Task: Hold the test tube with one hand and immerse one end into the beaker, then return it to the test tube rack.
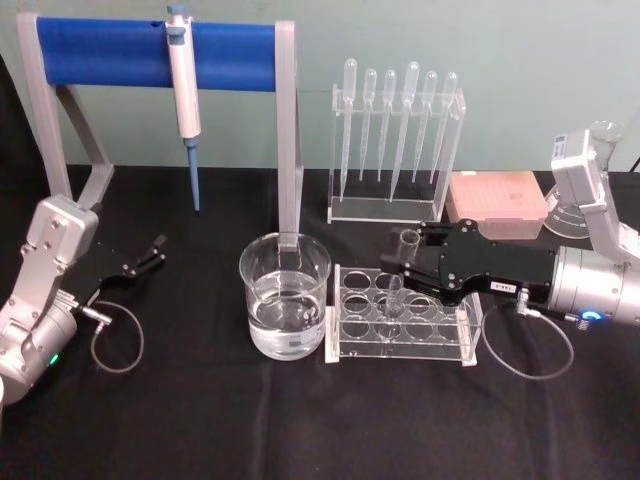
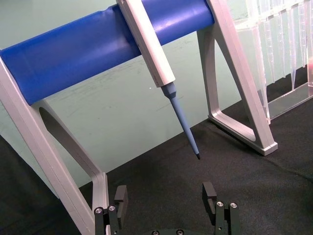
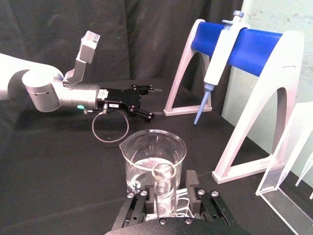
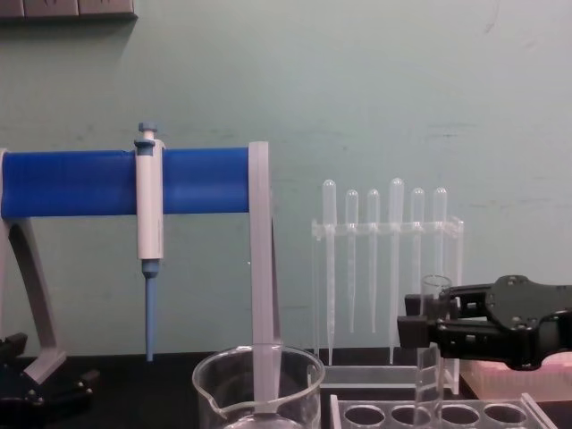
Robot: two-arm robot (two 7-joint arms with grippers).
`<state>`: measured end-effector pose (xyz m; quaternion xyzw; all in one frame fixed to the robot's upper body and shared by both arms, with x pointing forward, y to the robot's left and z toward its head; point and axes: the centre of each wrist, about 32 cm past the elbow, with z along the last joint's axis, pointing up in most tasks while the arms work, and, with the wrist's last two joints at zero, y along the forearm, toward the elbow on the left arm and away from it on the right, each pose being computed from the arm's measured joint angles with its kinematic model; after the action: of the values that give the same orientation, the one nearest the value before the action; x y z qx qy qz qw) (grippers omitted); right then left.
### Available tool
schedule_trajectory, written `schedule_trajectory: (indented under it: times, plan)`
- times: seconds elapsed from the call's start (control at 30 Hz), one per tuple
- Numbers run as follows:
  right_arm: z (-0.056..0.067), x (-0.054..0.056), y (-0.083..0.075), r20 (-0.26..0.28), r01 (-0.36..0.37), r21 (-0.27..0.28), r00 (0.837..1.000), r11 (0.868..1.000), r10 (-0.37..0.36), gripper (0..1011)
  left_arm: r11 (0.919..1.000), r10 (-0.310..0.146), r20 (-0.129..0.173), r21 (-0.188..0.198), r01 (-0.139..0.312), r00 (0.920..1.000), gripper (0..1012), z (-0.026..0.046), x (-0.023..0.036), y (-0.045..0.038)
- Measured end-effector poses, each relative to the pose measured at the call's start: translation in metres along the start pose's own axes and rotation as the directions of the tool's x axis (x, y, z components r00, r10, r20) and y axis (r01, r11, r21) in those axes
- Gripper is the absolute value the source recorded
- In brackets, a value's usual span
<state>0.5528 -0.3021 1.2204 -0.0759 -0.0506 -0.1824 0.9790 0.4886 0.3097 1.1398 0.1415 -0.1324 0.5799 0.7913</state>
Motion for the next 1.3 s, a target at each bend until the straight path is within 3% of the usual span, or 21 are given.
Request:
schedule_trajectory:
  times: [0.2, 0.53, 0.63, 0.77, 0.87, 0.9, 0.97, 1.0, 1.1, 1.13, 1.17, 1.2, 1.27, 1.3]
  plan:
    - [0.0, 0.0, 0.0, 0.0, 0.0, 0.001, 1.0, 1.0, 0.0, 569, 1.0, 0.0, 0.0, 0.0, 0.0, 1.0, 1000, 0.0, 0.0, 0.0]
    - [0.021, -0.009, -0.007, 0.023, 0.068, 0.11, 0.997, 0.992, -0.071, 877, 1.0, 0.0, 0.0, 0.0, 0.0, 1.0, 1000, 0.0, 0.0, 0.0]
    - [0.027, -0.013, -0.011, 0.027, 0.108, 0.153, 0.993, 0.982, -0.113, 968, 1.0, 0.0, 0.0, 0.0, 0.0, 1.0, 1000, 0.0, 0.0, 0.0]
    - [0.03, -0.02, -0.017, 0.018, 0.19, 0.194, 0.98, 0.962, -0.197, 1000, 1.0, 0.0, 0.0, 0.0, 0.0, 1.0, 1000, 0.0, 0.0, 0.0]
    - [0.026, -0.025, -0.023, -0.006, 0.28, 0.205, 0.959, 0.938, -0.285, 1000, 1.0, 0.0, 0.0, 0.0, 0.0, 1.0, 1000, 0.0, 0.0, 0.0]
    - [0.023, -0.029, -0.025, -0.019, 0.331, 0.201, 0.942, 0.922, -0.334, 1000, 1.0, 0.0, 0.0, 0.0, 0.0, 1.0, 1000, 0.0, 0.0, 0.0]
    - [0.019, -0.032, -0.028, -0.033, 0.381, 0.193, 0.924, 0.904, -0.382, 1000, 1.0, 0.0, 0.0, 0.0, 0.0, 1.0, 1000, 0.0, 0.0, 0.0]
    - [0.014, -0.037, -0.03, -0.049, 0.438, 0.176, 0.898, 0.882, -0.437, 1000, 1.0, 0.0, 0.0, 0.0, 0.0, 1.0, 1000, 0.0, 0.0, 0.0]
    - [0.007, -0.045, -0.031, -0.061, 0.525, 0.143, 0.851, 0.839, -0.522, 1000, 1.0, 0.0, 0.0, 0.0, 0.0, 1.0, 1000, 0.0, 0.0, 0.0]
    - [0.002, -0.051, -0.03, -0.064, 0.583, 0.117, 0.812, 0.804, -0.58, 1000, 1.0, 0.0, 0.0, 0.0, 0.0, 1.0, 1000, 0.0, 0.0, 0.0]
    - [0.0, -0.054, -0.029, -0.063, 0.61, 0.105, 0.792, 0.786, -0.607, 1000, 1.0, 0.0, 0.0, 0.0, 0.0, 1.0, 1000, 0.0, 0.0, 0.0]
    - [-0.005, -0.059, -0.028, -0.059, 0.65, 0.085, 0.76, 0.755, -0.648, 1000, 1.0, 0.0, 0.0, 0.0, 0.0, 1.0, 1000, 0.0, 0.0, 0.0]
    - [-0.01, -0.064, -0.026, -0.052, 0.686, 0.069, 0.727, 0.724, -0.684, 1002, 1.0, 0.0, 0.0, 0.0, 0.0, 1.0, 1000, 0.0, 0.0, 0.0]
    - [-0.014, -0.067, -0.024, -0.044, 0.718, 0.056, 0.696, 0.694, -0.716, 1000, 1.0, 0.0, 0.0, 0.0, 0.0, 1.0, 1000, 0.0, 0.0, 0.0]
